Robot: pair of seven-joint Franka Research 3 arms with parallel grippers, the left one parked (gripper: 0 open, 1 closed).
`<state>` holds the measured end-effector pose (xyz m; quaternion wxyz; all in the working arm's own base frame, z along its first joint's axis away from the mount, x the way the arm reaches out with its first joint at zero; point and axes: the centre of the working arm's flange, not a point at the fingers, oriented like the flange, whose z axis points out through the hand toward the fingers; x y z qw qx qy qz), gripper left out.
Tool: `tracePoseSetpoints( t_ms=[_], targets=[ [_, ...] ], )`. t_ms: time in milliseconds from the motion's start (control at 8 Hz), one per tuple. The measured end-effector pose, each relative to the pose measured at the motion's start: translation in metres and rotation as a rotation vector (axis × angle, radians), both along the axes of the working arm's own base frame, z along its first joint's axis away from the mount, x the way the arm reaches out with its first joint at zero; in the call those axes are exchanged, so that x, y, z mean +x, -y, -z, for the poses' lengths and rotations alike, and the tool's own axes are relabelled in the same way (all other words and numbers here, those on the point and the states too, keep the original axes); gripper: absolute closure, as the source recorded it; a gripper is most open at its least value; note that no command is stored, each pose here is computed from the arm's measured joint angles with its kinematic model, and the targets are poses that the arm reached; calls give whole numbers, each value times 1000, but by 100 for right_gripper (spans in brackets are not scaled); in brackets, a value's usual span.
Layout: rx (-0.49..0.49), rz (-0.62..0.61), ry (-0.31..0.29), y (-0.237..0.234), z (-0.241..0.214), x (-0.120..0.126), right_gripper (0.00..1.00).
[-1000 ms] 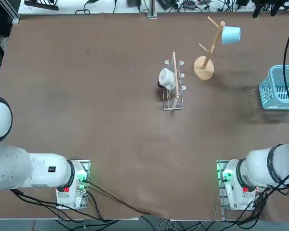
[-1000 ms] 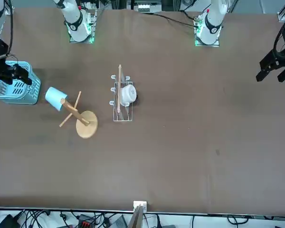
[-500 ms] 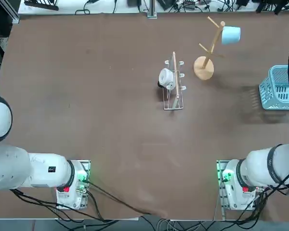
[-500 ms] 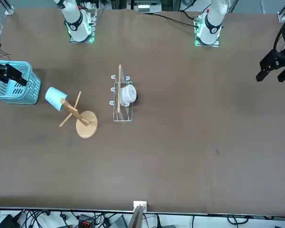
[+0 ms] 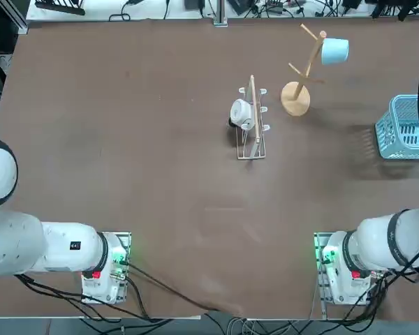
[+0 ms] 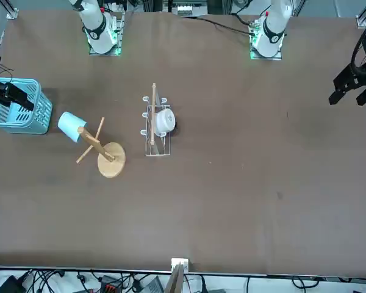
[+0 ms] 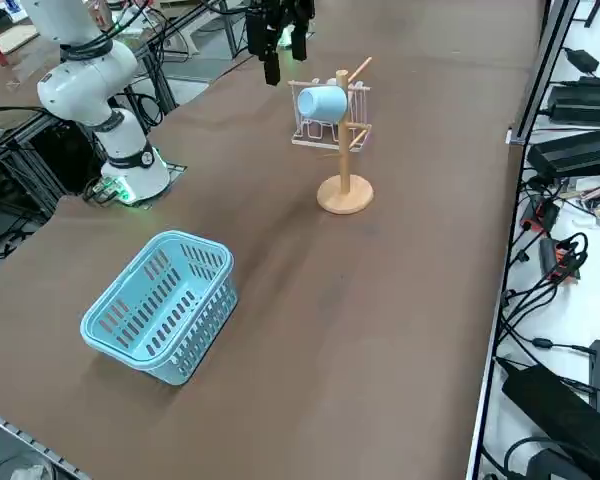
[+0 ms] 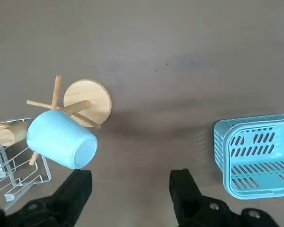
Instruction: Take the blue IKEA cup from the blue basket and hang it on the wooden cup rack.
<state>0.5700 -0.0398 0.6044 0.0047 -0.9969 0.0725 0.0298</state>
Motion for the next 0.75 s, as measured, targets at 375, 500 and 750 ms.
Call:
tracePoseSetpoints(
  t_ms=[375,500,750],
  targets=[
    [0,2,-6,0,2,1,0],
    [0,2,-8,0,3,1,0],
    [1,2,-12,0,4,1,0]
  ],
)
